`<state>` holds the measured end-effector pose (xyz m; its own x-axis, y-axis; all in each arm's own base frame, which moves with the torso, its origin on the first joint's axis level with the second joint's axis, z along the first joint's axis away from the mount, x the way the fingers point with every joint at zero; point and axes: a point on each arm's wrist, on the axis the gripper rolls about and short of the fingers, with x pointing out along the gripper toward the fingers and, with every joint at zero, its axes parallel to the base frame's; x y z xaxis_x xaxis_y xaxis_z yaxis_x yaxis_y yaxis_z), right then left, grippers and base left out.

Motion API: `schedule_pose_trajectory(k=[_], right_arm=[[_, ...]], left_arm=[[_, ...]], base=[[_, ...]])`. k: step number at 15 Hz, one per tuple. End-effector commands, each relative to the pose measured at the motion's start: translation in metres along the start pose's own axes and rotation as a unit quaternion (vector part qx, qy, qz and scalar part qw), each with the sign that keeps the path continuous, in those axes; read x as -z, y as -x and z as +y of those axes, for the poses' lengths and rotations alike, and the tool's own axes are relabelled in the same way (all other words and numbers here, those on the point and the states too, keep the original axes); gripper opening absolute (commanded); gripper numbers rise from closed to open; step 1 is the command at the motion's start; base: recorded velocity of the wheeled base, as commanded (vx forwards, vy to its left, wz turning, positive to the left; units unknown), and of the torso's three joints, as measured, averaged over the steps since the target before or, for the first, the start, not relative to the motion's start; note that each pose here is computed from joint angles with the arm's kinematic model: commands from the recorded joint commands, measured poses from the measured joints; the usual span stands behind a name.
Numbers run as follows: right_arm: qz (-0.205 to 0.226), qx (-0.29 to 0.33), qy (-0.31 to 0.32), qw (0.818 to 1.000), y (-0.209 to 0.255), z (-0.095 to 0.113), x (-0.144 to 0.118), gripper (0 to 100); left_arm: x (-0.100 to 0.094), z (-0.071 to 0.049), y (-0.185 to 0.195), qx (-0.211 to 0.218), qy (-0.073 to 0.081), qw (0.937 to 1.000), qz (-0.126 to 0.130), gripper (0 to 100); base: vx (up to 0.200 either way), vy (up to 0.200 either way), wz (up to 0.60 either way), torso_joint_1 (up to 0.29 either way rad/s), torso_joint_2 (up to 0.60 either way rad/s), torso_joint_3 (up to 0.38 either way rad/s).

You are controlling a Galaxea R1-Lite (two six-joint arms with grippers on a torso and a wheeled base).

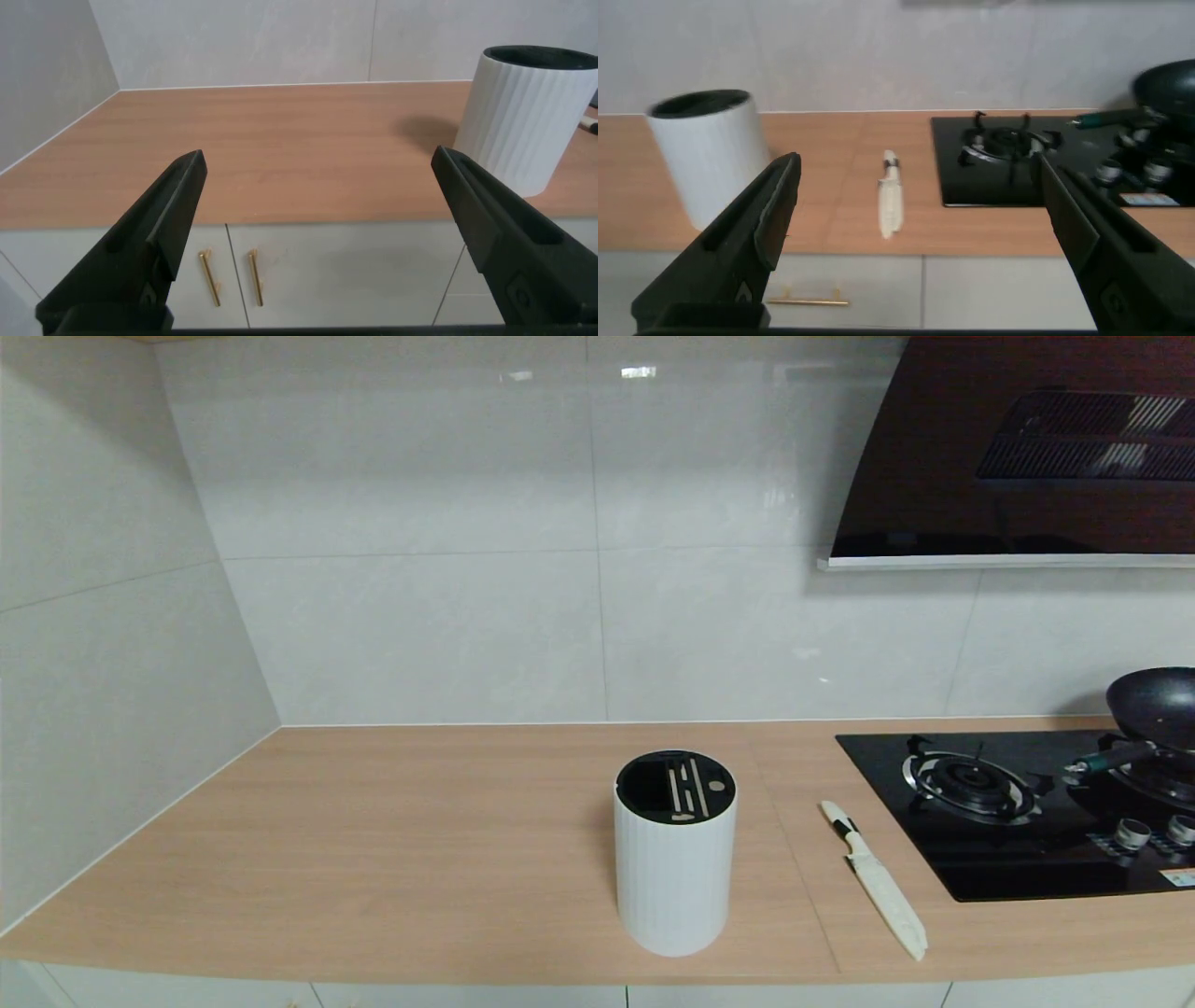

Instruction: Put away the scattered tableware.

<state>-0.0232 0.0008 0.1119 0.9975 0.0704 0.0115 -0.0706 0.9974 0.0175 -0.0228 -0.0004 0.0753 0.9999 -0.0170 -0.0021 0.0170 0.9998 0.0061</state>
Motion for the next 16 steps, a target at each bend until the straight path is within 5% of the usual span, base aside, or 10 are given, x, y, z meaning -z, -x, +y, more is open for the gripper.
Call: schedule_pose_trajectory(k=[1,6,12,16], right_arm=[[0.103,-0.047,-0.011,0.994,-0.034,0.001,-0.028,100],[0.275,-0.049,-0.025,0.96,-0.139,-0.001,-0.054,100],[0.343,-0.044,-0.03,0.938,-0.253,-0.004,-0.014,100],[0.371,-0.027,-0.016,0.928,-0.326,-0.001,0.038,100]], left_arm=[[0.0,0.0,0.0,0.0,0.0,1.0,0.0,100],[0.0,0.0,0.0,0.0,-0.001,1.0,0.0,100],[0.0,0.0,0.0,0.0,-0.001,1.0,0.0,100],[0.0,0.0,0.0,0.0,-0.001,1.0,0.0,100]], base=[[0.0,0.0,0.0,0.0,0.0,0.0],[0.0,0.0,0.0,0.0,0.0,0.0],[0.0,0.0,0.0,0.0,0.0,0.0],[0.0,0.0,0.0,0.0,0.0,0.0]])
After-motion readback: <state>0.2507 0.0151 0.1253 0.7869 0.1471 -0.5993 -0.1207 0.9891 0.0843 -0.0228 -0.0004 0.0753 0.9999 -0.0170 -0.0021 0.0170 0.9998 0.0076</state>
